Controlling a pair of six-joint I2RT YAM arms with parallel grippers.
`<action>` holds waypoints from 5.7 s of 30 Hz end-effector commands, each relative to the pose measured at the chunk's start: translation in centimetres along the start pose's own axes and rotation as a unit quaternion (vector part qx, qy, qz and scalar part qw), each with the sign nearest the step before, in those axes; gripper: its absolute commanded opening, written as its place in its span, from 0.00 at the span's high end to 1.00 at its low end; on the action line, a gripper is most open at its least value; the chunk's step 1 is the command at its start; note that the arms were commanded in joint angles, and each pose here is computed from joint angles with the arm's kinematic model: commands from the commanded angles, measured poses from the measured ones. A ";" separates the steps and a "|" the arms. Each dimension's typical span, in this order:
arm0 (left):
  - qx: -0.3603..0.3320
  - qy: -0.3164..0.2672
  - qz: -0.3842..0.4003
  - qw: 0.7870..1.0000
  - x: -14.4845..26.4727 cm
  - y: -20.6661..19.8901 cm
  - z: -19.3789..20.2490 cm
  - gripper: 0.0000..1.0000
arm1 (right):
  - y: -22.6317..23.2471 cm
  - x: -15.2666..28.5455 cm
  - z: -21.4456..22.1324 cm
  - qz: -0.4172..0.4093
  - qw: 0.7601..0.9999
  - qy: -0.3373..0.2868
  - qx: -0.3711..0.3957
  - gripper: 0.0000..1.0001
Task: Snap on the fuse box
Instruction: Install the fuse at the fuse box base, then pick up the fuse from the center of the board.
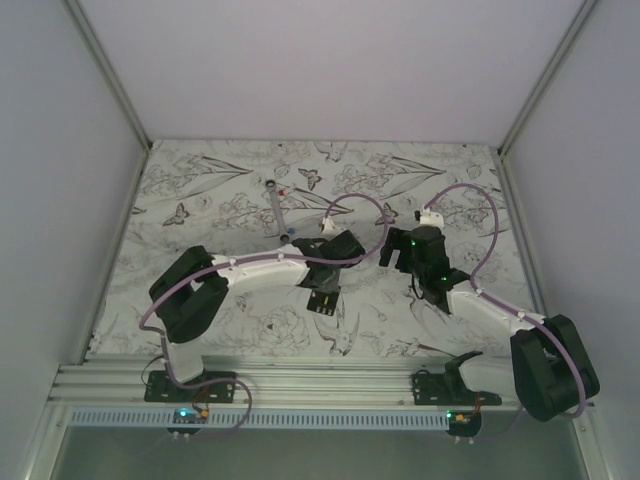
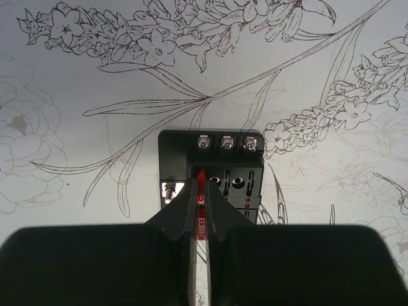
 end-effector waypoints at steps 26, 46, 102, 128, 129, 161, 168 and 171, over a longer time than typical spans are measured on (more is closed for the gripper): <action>0.018 0.185 -0.077 0.980 -4.9 3.8 6.1 1.00 | 0.4 -0.2 -1.0 -0.009 1.000 -0.018 -0.007 0.00; -0.021 0.195 -0.089 0.977 0.1 7.1 4.4 1.00 | 0.6 -0.1 -1.0 -0.017 1.000 -0.017 -0.010 0.00; 0.032 0.051 -0.066 0.996 2.5 6.1 3.3 0.75 | 0.8 -0.2 -0.8 -0.026 1.000 -0.012 -0.014 0.00; 0.042 0.092 -0.073 0.992 0.8 5.9 4.9 1.00 | 0.8 -0.2 -0.9 -0.026 0.999 -0.012 -0.015 0.00; 0.044 0.095 -0.075 0.992 0.7 6.0 5.1 1.00 | 0.8 -0.2 -0.8 -0.026 0.999 -0.011 -0.015 0.00; 0.050 0.009 -0.014 0.999 3.5 5.5 1.9 0.56 | 1.0 -0.2 -0.7 -0.035 0.999 -0.009 -0.018 0.00; 0.044 -0.022 -0.003 0.999 4.8 6.6 -0.6 0.41 | 1.0 -0.3 -0.7 -0.032 0.999 -0.009 -0.016 0.00; 0.048 -0.021 -0.003 0.999 4.4 7.6 -2.0 0.40 | 0.9 -0.3 -0.7 -0.032 0.999 -0.008 -0.015 0.00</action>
Point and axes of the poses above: each gripper's point midway between its finger pads, its own x axis back along the fingers, its own y axis along the line the jaws close on, z = x × y, the point moved 7 cm from there along x, back along the fingers, and after that the axes turned 3 degrees about -x, right-handed, at the moved point
